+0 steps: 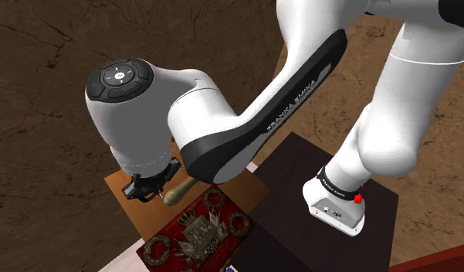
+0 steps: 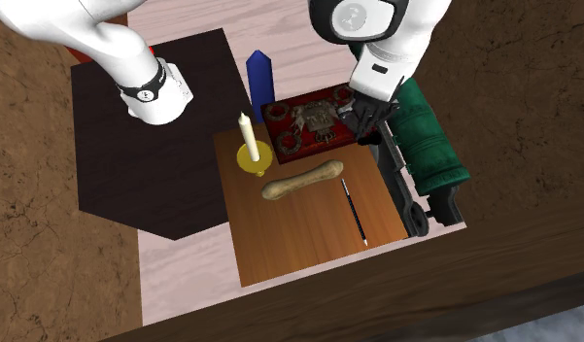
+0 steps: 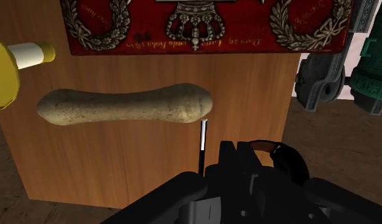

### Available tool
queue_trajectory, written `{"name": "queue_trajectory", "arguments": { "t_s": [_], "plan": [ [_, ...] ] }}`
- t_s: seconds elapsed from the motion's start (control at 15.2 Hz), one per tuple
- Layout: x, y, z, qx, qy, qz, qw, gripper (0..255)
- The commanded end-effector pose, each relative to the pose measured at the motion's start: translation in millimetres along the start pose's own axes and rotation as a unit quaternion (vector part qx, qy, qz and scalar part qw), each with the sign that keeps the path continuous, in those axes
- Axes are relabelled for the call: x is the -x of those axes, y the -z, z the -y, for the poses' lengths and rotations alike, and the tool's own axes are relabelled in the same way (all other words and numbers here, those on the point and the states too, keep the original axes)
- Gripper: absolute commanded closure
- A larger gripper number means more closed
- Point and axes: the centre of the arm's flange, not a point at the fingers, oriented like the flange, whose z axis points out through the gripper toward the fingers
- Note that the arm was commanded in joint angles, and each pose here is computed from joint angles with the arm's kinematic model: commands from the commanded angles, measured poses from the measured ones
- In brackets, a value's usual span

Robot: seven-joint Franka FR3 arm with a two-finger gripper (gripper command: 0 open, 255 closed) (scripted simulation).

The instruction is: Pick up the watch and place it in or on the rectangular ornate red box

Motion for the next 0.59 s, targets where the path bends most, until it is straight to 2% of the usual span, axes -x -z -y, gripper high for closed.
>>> {"name": "queue_trajectory", "arguments": {
  "t_s": [0.0,0.53],
  "plan": [
    [24,6,-8,0.001,-0.001,0.0,1.0,255],
    [124,22,-38,0.001,-0.001,0.0,1.0,255]
  ]
}}
